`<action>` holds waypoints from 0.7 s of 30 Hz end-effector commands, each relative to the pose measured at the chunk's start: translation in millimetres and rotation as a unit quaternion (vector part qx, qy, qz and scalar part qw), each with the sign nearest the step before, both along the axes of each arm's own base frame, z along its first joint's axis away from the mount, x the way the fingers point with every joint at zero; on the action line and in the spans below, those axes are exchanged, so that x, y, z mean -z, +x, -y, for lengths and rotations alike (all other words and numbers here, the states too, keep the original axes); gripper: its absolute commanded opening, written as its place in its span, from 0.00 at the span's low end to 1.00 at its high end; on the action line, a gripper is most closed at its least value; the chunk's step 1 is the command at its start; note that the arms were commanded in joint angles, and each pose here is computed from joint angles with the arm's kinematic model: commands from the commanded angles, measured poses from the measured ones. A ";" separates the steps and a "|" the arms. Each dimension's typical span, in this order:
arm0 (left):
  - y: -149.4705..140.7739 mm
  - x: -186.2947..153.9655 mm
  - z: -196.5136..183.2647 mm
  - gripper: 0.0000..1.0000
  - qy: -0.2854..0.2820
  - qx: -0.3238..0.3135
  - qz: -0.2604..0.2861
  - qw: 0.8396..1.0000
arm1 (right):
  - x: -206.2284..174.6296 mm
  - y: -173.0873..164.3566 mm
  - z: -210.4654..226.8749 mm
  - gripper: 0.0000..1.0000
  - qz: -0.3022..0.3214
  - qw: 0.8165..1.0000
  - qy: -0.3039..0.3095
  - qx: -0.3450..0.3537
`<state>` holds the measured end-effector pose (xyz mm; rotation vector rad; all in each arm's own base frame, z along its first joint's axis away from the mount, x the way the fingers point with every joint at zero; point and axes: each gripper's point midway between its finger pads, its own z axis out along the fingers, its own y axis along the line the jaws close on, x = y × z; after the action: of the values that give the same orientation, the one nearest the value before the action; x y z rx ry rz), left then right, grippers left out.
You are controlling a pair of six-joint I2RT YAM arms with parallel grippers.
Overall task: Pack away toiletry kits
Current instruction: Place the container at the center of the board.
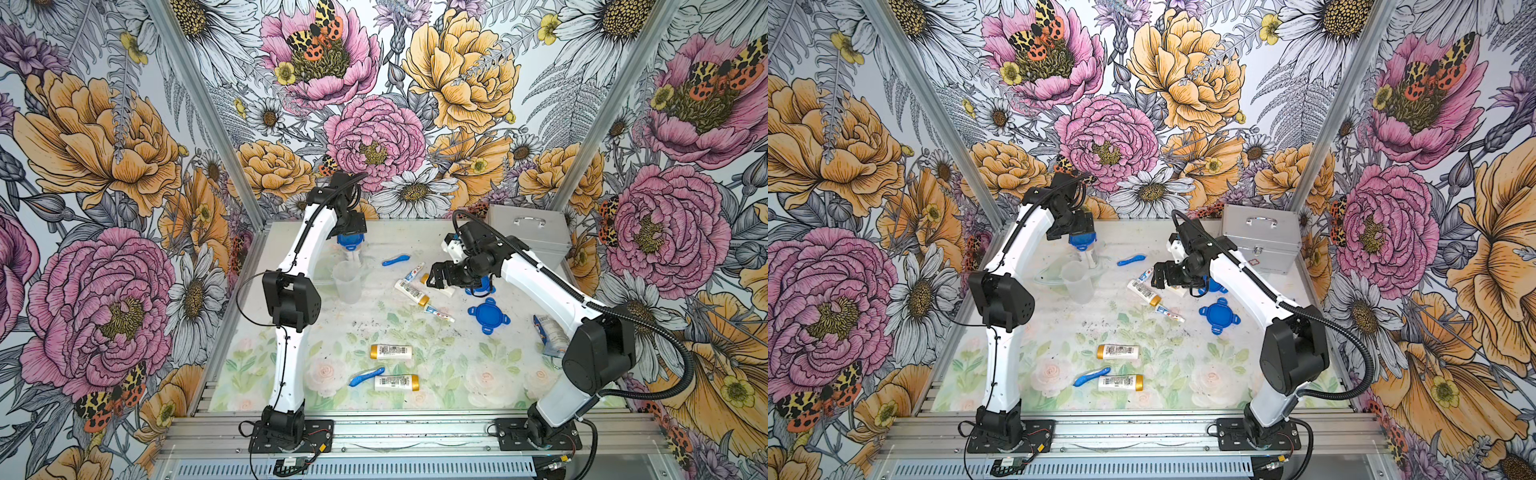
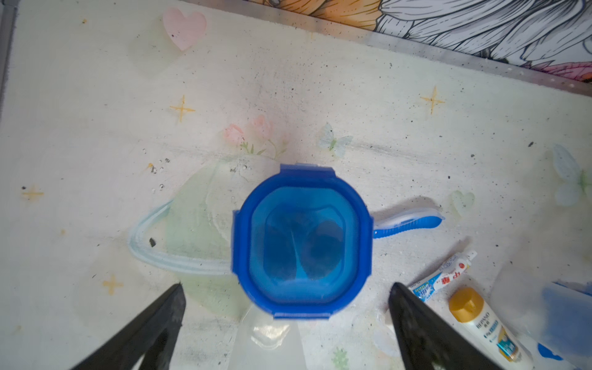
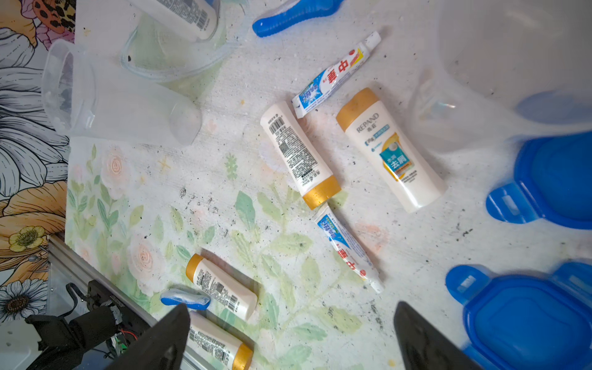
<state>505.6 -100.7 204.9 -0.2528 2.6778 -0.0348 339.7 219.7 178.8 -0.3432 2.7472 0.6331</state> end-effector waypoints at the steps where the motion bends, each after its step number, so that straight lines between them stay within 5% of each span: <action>1: -32.9 -64.5 -13.1 0.99 -0.007 -0.004 0.052 0.999 | 2.7 8.6 -3.4 0.98 0.023 0.999 -0.043 -0.023; 11: -179.6 -65.2 36.7 0.99 -0.096 0.055 -0.011 0.994 | 34.0 26.0 -38.9 0.91 0.006 0.994 -0.076 -0.075; 21: -307.3 13.6 127.6 0.99 -0.077 0.261 -0.124 0.954 | 50.0 -50.5 -15.7 0.94 -0.059 0.994 -0.042 -0.079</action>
<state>212.4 -213.1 200.0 0.3851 2.9072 -0.3432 306.5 238.0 111.7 -0.5775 2.9193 0.5200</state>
